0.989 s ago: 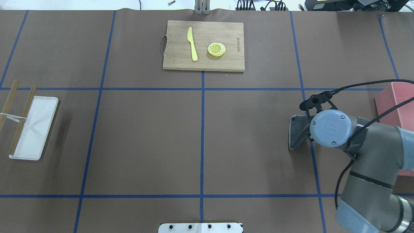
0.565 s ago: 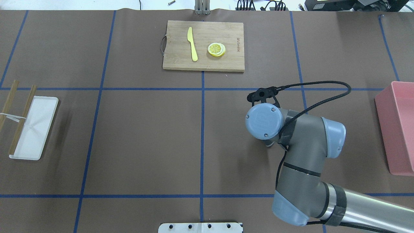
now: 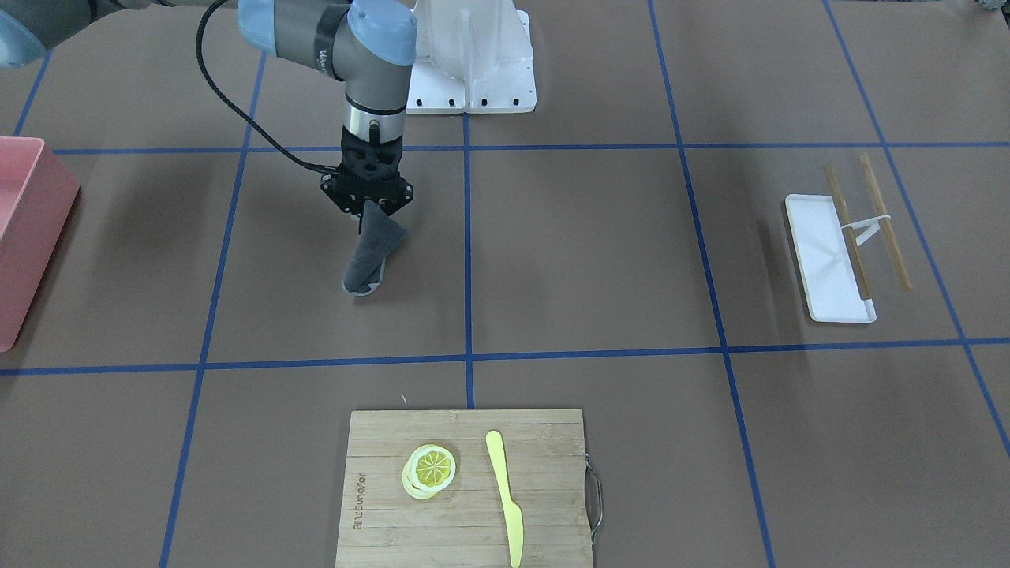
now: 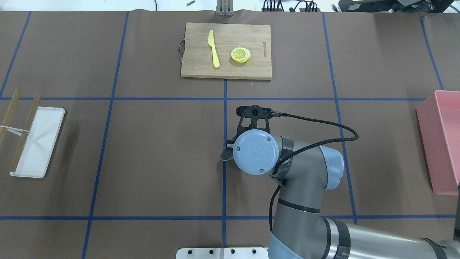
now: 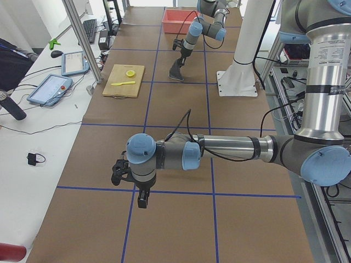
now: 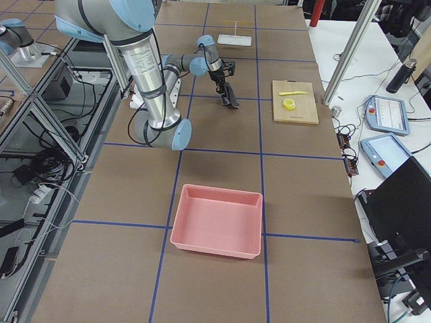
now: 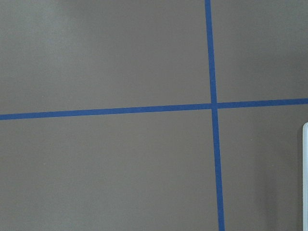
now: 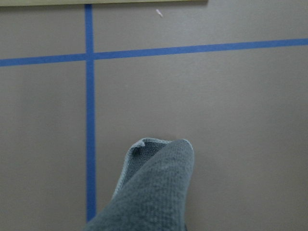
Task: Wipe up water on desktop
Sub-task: 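Wipe the towel toward the table center and back toward the robot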
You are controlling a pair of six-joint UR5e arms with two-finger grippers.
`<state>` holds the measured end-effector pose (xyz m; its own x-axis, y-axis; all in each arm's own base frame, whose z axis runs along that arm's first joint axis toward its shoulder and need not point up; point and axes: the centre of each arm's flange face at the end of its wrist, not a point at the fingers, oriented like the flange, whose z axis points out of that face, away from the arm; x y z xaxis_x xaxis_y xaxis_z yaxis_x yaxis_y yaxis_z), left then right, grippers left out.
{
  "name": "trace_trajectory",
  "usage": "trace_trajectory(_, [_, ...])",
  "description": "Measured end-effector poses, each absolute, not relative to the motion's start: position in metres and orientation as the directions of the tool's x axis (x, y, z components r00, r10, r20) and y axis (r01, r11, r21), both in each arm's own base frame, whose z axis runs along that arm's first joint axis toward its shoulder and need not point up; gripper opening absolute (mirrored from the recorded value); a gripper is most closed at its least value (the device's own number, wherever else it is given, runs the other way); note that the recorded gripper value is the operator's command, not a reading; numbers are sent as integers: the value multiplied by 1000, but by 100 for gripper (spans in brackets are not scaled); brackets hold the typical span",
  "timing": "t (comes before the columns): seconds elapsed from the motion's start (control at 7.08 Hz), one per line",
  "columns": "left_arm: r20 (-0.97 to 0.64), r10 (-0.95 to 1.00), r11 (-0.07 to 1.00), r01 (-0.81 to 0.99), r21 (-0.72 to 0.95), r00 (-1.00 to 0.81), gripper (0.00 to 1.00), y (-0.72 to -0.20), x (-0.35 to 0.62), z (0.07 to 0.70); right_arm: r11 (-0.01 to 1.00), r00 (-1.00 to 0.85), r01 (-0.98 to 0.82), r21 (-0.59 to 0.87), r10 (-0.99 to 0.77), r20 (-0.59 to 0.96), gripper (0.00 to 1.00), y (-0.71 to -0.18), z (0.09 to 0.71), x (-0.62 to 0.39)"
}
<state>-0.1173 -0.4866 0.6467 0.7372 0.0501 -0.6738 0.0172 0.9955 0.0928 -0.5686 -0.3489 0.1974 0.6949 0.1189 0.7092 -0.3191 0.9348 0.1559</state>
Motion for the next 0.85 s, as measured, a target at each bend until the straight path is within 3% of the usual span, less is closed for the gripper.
trace_trajectory(0.28, [-674,51,995,17,94,737,98,-487,-117,646,935,689,-327,137,137,712,0,-337,202,-580])
trace_trajectory(0.85, [-673,56,995,16,100,738,98,-486,-117,644,976,889,-121,182,25,457,0,-296,269,-496])
